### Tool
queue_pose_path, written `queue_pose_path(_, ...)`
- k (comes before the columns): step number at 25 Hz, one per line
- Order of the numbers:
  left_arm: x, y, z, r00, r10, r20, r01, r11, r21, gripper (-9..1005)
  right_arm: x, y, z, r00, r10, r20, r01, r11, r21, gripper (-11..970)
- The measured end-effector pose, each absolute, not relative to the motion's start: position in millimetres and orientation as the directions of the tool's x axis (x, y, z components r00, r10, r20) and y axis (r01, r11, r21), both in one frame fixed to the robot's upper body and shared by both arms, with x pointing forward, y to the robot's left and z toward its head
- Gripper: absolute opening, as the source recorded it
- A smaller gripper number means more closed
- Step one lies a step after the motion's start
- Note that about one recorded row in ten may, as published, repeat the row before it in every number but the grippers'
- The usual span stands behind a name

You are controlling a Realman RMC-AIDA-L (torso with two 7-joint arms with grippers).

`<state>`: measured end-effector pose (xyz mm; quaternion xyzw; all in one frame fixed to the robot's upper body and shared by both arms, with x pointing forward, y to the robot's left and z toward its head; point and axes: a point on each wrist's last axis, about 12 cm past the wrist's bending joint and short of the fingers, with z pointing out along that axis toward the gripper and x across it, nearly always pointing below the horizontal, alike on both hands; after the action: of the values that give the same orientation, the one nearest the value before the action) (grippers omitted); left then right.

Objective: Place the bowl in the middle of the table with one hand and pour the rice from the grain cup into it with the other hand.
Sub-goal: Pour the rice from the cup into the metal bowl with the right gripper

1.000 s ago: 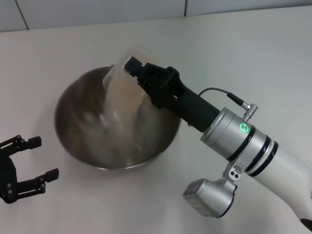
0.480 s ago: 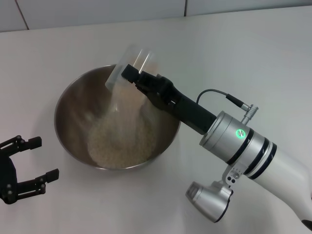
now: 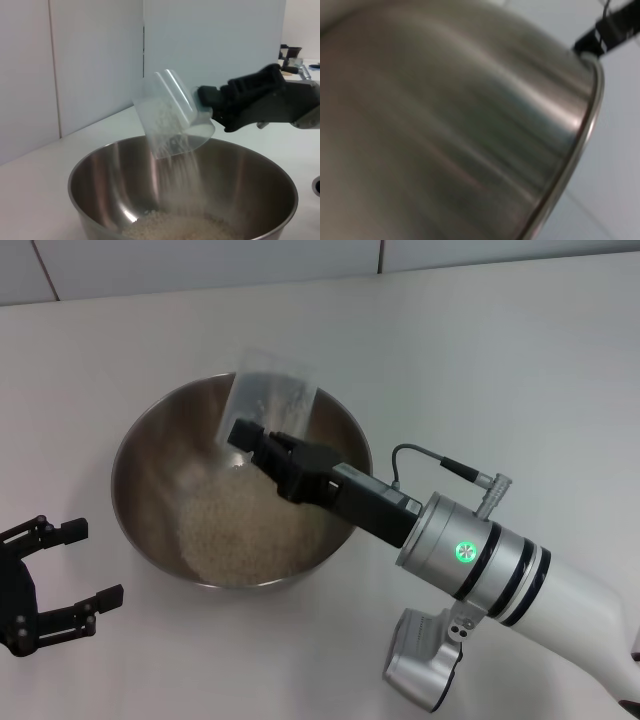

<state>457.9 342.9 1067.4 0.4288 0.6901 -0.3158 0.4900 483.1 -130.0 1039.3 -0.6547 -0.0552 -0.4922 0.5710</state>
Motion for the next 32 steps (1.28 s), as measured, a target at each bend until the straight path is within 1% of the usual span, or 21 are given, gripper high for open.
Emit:
queue_pose_path(6, 458, 343, 1067, -0.152, 0.282, -0.947, 0.903, 0.43, -0.016, 844, 481, -127, 1040, 0.469, -0.443, 0.764, 0.685, -0.363, -0.632, 6)
queue_pose_path(14, 457, 342, 1068, -0.15, 0.279, -0.948, 0.905, 0.426, -0.018, 844, 480, -128, 1039, 0.465, -0.451, 0.762, 0.681, -0.367, -0.633, 5)
queue_pose_path(16, 458, 342, 1068, -0.148, 0.28, -0.948, 0.905, 0.425, -0.015, 844, 479, -127, 1041, 0.471, -0.47, 0.747, 0.672, -0.357, -0.649, 5)
queue_pose_path(18, 458, 343, 1070, -0.143, 0.282, -0.949, 0.906, 0.424, -0.01, 844, 480, -123, 1047, 0.499, -0.539, 0.678, 0.631, -0.31, -0.711, 5)
queue_pose_path(20, 458, 343, 1070, -0.14, 0.282, -0.949, 0.907, 0.422, -0.009, 844, 481, -120, 1055, 0.544, -0.637, 0.546, 0.551, -0.22, -0.805, 5)
queue_pose_path(23, 458, 342, 1070, -0.14, 0.281, -0.95, 0.907, 0.42, -0.009, 844, 482, -118, 1065, 0.619, -0.747, 0.242, 0.377, 0.012, -0.926, 5)
queue_pose_path(24, 458, 342, 1070, -0.139, 0.281, -0.95, 0.907, 0.42, -0.009, 844, 482, -118, 1067, 0.631, -0.757, 0.167, 0.333, 0.07, -0.94, 5)
queue_pose_path(26, 458, 342, 1070, -0.139, 0.281, -0.95, 0.907, 0.42, -0.008, 844, 482, -122, 1069, 0.649, -0.759, -0.043, 0.212, 0.235, -0.948, 5)
queue_pose_path(28, 458, 342, 1070, -0.138, 0.281, -0.95, 0.907, 0.42, -0.008, 844, 482, -125, 1069, 0.656, -0.715, -0.241, 0.093, 0.393, -0.915, 5)
queue_pose_path(29, 458, 343, 1071, -0.138, 0.281, -0.95, 0.907, 0.42, -0.008, 844, 482, -127, 1070, 0.654, -0.668, -0.355, 0.021, 0.485, -0.874, 5)
queue_pose_path(31, 458, 343, 1071, -0.138, 0.28, -0.95, 0.907, 0.421, -0.008, 844, 482, -134, 1071, 0.627, -0.535, -0.566, -0.117, 0.654, -0.747, 5)
queue_pose_path(32, 458, 343, 1071, -0.138, 0.28, -0.95, 0.907, 0.421, -0.008, 844, 483, -139, 1071, 0.607, -0.471, -0.64, -0.167, 0.712, -0.682, 5)
